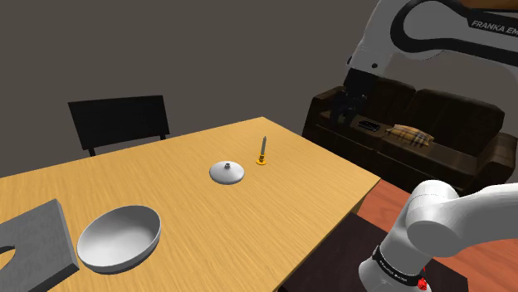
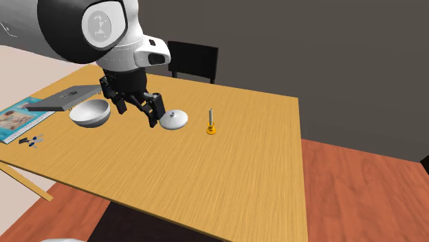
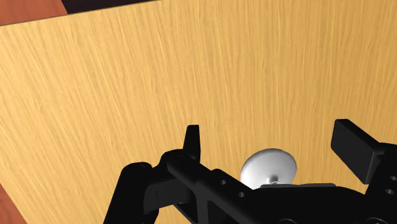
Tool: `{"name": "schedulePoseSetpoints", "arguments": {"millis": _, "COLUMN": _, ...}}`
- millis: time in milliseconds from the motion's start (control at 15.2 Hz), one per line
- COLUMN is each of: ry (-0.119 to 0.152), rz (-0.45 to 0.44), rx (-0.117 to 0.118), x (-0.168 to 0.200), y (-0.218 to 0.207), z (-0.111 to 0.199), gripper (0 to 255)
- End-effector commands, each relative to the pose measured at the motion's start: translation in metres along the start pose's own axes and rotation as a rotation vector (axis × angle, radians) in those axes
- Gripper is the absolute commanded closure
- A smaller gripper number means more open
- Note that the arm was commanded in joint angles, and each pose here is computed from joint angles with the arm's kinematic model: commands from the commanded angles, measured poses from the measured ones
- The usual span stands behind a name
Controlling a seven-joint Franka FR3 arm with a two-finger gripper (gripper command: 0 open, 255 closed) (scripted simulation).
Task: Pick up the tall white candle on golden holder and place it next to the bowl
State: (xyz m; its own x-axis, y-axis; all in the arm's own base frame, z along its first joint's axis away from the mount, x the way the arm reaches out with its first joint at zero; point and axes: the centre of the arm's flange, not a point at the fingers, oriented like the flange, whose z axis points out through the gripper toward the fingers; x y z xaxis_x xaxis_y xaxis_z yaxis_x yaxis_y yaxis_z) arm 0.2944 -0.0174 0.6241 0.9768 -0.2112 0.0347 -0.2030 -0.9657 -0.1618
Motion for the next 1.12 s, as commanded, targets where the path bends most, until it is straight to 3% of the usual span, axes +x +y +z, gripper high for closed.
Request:
{"name": "schedulePoseSetpoints", "arguments": {"millis": 0, "ry": 0.0, "rz": 0.0, "rx": 0.0, "x": 0.0, "y": 0.0, "z": 0.0, "gripper": 0}}
{"name": "schedulePoseSetpoints", "arguments": {"millis": 1056, "ry": 0.167, "rz": -0.085, "rx": -0.021, "x": 0.113, "y": 0.053, "z": 0.151, "gripper": 0}}
